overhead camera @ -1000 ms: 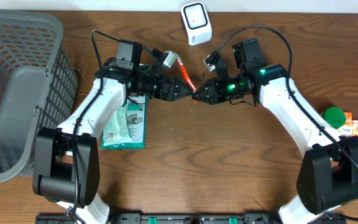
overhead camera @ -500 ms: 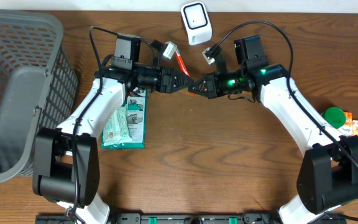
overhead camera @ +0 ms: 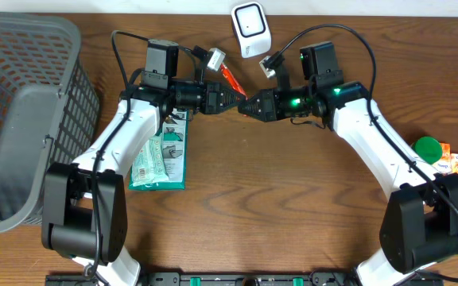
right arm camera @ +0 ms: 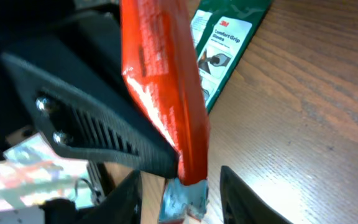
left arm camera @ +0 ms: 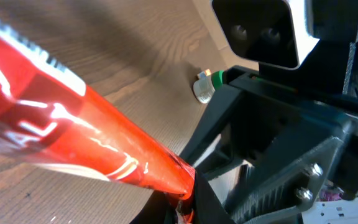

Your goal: Scan the item barcode

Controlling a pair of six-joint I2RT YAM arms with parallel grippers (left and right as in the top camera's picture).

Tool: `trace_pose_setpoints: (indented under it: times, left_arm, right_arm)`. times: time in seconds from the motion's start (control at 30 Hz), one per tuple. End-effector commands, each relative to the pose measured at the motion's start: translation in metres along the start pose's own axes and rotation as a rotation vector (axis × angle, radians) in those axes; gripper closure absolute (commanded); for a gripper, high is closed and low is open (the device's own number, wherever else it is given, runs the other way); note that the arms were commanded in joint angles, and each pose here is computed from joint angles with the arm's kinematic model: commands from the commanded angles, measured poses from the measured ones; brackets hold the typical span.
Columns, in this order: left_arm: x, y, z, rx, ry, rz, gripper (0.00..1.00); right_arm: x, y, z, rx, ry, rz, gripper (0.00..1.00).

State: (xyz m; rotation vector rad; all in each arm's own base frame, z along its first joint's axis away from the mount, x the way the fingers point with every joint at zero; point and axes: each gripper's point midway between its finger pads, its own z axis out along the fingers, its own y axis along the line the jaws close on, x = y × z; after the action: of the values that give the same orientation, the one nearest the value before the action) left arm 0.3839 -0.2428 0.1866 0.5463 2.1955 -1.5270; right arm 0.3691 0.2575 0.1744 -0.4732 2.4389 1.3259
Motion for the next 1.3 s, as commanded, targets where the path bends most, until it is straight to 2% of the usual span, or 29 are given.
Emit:
trace_pose_setpoints:
  times: [0.0,0.13,0.27,0.33,0.43,0.5,0.6,0.7,0.8,0.9,0.93,1.03,1.07,1.1,1.13,1.17,1.2,1.27]
  left_arm:
    - [-0.001,0.010,0.001,-0.057,-0.008,-0.055,0.93]
    - [0.001,0.015,-0.001,-0.097,0.000,-0.086,0.93]
    - [0.002,0.036,-0.016,-0.353,0.048,-0.150,0.93]
    - [0.001,0.041,-0.032,-0.550,0.101,-0.143,0.93]
    - [-0.011,0.022,-0.063,-0.824,0.186,-0.033,0.93]
    - [-0.020,-0.015,-0.079,-0.933,0.275,0.125,0.93]
    - [-0.016,-0.047,-0.082,-0.977,0.408,0.323,0.93]
    - [-0.018,-0.054,-0.069,-1.030,0.444,0.459,0.93]
    - [-0.013,-0.062,-0.049,-1.006,0.452,0.496,0.91]
    - [-0.004,-0.071,-0.035,-0.955,0.468,0.508,0.91]
    - [-0.001,-0.074,-0.030,-0.936,0.476,0.515,0.91]
    - [0.003,-0.074,-0.026,-0.924,0.502,0.545,0.92]
    - [0.006,-0.073,-0.026,-0.921,0.513,0.539,0.92]
    - [0.010,-0.073,-0.025,-0.903,0.534,0.530,0.93]
    - [0.017,-0.074,-0.024,-0.864,0.559,0.522,0.93]
    - [0.023,-0.077,-0.021,-0.810,0.580,0.511,0.92]
    - [0.029,-0.080,-0.018,-0.752,0.594,0.488,0.93]
    - [0.036,-0.086,-0.015,-0.662,0.596,0.436,0.92]
  right_arm:
    - [-0.001,-0.008,-0.004,0.003,-0.003,-0.013,0.50]
    - [-0.004,-0.034,-0.028,0.044,-0.030,0.073,0.46]
    - [0.002,-0.065,-0.060,0.094,-0.044,0.152,0.43]
    - [0.010,-0.089,-0.079,0.169,-0.049,0.220,0.41]
    - [0.019,-0.118,-0.100,0.286,-0.056,0.300,0.37]
    - [0.023,-0.127,-0.109,0.311,-0.060,0.332,0.35]
    - [0.026,-0.129,-0.110,0.331,-0.053,0.339,0.33]
    - [0.030,-0.135,-0.109,0.382,-0.036,0.336,0.27]
    - [0.034,-0.141,-0.109,0.441,-0.020,0.333,0.17]
    - [0.035,-0.144,-0.109,0.467,-0.013,0.329,0.15]
    - [0.035,-0.143,-0.109,0.463,-0.011,0.330,0.18]
    - [0.028,-0.118,-0.098,0.300,-0.020,0.285,0.51]
    - [0.022,-0.101,-0.094,0.196,-0.031,0.238,0.70]
    - [0.015,-0.081,-0.092,0.073,-0.048,0.178,0.94]
    - [0.010,-0.068,-0.091,-0.007,-0.062,0.138,0.99]
    - [0.006,-0.054,-0.092,-0.085,-0.076,0.092,0.99]
    - [0.003,-0.037,-0.094,-0.179,-0.095,0.025,0.94]
    - [0.000,-0.015,-0.097,-0.297,-0.122,-0.087,0.64]
